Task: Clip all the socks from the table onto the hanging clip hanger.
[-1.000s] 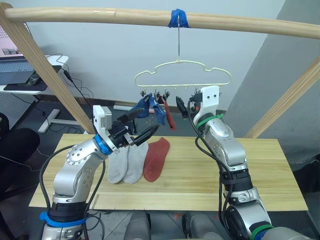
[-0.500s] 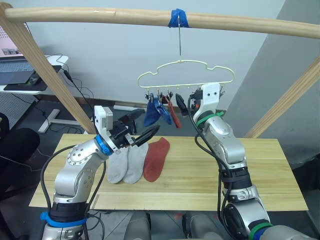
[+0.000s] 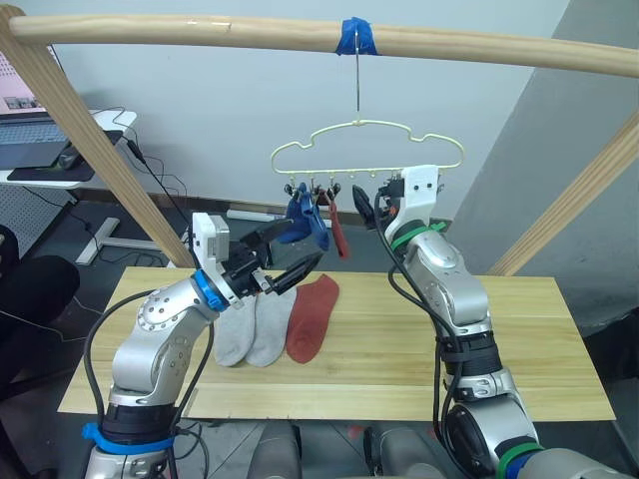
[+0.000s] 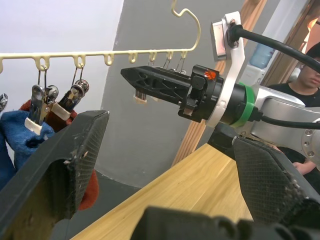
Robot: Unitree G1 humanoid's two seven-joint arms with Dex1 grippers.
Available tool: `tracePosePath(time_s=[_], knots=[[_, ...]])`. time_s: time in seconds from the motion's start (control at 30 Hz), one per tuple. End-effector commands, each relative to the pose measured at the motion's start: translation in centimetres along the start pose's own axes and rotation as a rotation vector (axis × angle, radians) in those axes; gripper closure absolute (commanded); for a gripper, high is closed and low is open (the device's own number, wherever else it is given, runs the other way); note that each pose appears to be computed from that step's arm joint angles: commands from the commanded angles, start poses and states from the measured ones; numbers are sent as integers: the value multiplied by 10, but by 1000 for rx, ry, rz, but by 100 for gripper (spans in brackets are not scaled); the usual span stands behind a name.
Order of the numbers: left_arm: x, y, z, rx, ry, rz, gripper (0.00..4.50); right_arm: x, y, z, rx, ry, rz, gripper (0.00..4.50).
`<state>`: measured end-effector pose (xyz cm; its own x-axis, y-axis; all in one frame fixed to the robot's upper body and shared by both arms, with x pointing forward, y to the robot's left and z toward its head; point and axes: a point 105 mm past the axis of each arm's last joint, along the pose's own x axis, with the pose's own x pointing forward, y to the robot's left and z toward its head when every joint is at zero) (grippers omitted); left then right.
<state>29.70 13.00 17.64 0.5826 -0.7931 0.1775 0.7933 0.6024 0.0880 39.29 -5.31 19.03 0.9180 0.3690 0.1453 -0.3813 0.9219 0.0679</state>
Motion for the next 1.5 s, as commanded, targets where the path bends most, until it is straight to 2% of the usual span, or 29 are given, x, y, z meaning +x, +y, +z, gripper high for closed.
tracePosePath(time_s=[0.03, 0.17, 0.23, 0.33, 0.43, 0.53, 0.6, 0.67, 0.7, 0.87, 0.97, 1.13, 1.27, 1.37, 1.5], knots=[[1, -4, 9, 37, -29, -19, 0, 2, 0, 20, 10, -77, -4, 198], [1, -4, 8, 38, -29, -20, 0, 3, -2, 21, 13, -79, -14, 347], [2, -4, 7, 39, -29, -21, 0, 4, -2, 21, 14, -80, -18, 403], [2, -5, 7, 40, -29, -20, 0, 4, -5, 21, 17, -80, -28, 449], [2, -6, 4, 39, -15, -19, 0, 3, -7, 20, 17, -79, -32, 449], [-2, -5, -13, 35, 66, -6, 0, 2, -10, 19, 22, -71, -28, 449], [-6, -3, -33, 32, 165, 7, 0, 0, -11, 18, 19, -62, -19, 449], [-13, 2, -66, -5, 304, 45, 0, -3, -15, 18, 9, -52, -5, 449], [-15, 3, -73, -13, 336, 54, 0, -3, -16, 18, 7, -49, -2, 449], [-3, 13, -114, 66, 461, 98, 0, -7, -25, 15, -12, -29, -1, 449], [9, 20, -147, 93, 568, 109, 0, -9, -26, 15, -12, -24, -11, 449], [17, 21, -178, 139, 671, 73, 0, -13, -25, 14, -9, -18, -24, 449], [16, 18, -196, 115, 728, 47, 0, -17, -25, 13, -8, -9, -39, 449], [13, 17, -203, 104, 753, 39, 53, -18, -25, 13, -11, -7, -43, 450], [13, 16, -203, 90, 745, 31, 171, -19, -25, 14, -11, -7, -46, 450]])
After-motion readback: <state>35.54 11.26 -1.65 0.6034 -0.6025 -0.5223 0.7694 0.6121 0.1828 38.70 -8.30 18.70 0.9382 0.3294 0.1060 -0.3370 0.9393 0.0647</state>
